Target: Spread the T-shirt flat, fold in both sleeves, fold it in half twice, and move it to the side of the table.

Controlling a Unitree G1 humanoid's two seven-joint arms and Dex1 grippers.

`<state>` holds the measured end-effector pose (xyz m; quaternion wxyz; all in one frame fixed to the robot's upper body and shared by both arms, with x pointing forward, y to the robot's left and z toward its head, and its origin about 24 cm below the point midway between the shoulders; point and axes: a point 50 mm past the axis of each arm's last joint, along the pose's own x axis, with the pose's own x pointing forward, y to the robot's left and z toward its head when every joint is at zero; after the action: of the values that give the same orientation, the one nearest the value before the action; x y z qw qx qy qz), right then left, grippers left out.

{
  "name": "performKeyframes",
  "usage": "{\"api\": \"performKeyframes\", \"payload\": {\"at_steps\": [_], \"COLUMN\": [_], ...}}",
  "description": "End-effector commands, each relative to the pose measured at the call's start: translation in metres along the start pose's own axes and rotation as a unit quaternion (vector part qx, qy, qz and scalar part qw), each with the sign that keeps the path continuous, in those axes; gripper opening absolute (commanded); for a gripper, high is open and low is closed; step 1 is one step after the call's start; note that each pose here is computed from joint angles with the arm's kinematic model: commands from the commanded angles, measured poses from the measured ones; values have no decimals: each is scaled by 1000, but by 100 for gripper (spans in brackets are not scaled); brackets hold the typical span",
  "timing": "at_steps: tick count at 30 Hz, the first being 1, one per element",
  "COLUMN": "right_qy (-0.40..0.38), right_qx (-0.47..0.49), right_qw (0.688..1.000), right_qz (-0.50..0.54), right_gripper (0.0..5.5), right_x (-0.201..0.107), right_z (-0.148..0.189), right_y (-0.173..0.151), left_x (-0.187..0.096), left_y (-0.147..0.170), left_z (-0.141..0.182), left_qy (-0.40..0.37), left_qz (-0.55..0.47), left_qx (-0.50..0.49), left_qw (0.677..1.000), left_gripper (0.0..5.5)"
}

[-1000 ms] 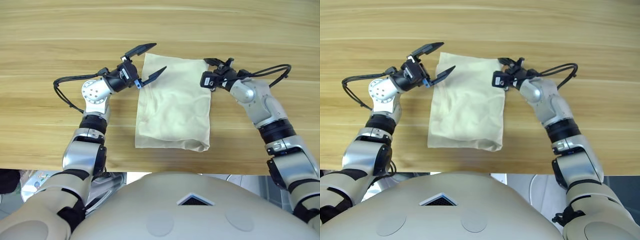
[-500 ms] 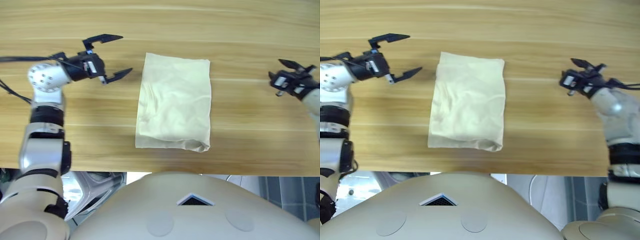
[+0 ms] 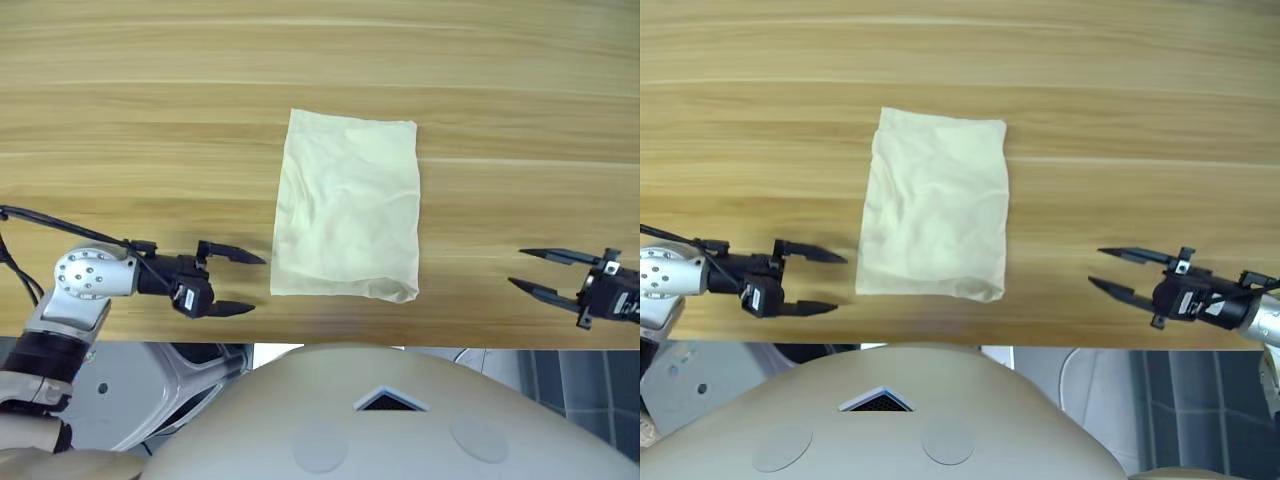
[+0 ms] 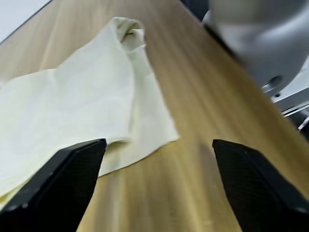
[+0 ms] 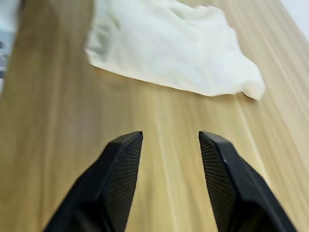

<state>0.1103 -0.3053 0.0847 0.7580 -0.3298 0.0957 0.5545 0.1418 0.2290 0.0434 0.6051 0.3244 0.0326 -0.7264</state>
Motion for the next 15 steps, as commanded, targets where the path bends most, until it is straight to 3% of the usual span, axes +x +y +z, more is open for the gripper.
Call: {"api": "performKeyframes", "payload": {"at_steps": [1,10,15], "right_qy": [-20,-25,17], "right_qx": [0,-16,-10], "right_qw": [998,992,990], "right_qz": [53,121,137], "right_gripper": [215,215,215], "right_x": [24,64,74], "right_z": [-1,-2,-11], "right_y": [13,30,34], "left_x": [13,37,40], "left_y": [-11,-9,-8], "left_z": [-9,-18,-17], "left_qy": [22,45,42], "left_qz": [-17,-26,-37], "left_qx": [6,56,45], "left_qw": [1000,997,997], "left_gripper": [409,409,409]}}
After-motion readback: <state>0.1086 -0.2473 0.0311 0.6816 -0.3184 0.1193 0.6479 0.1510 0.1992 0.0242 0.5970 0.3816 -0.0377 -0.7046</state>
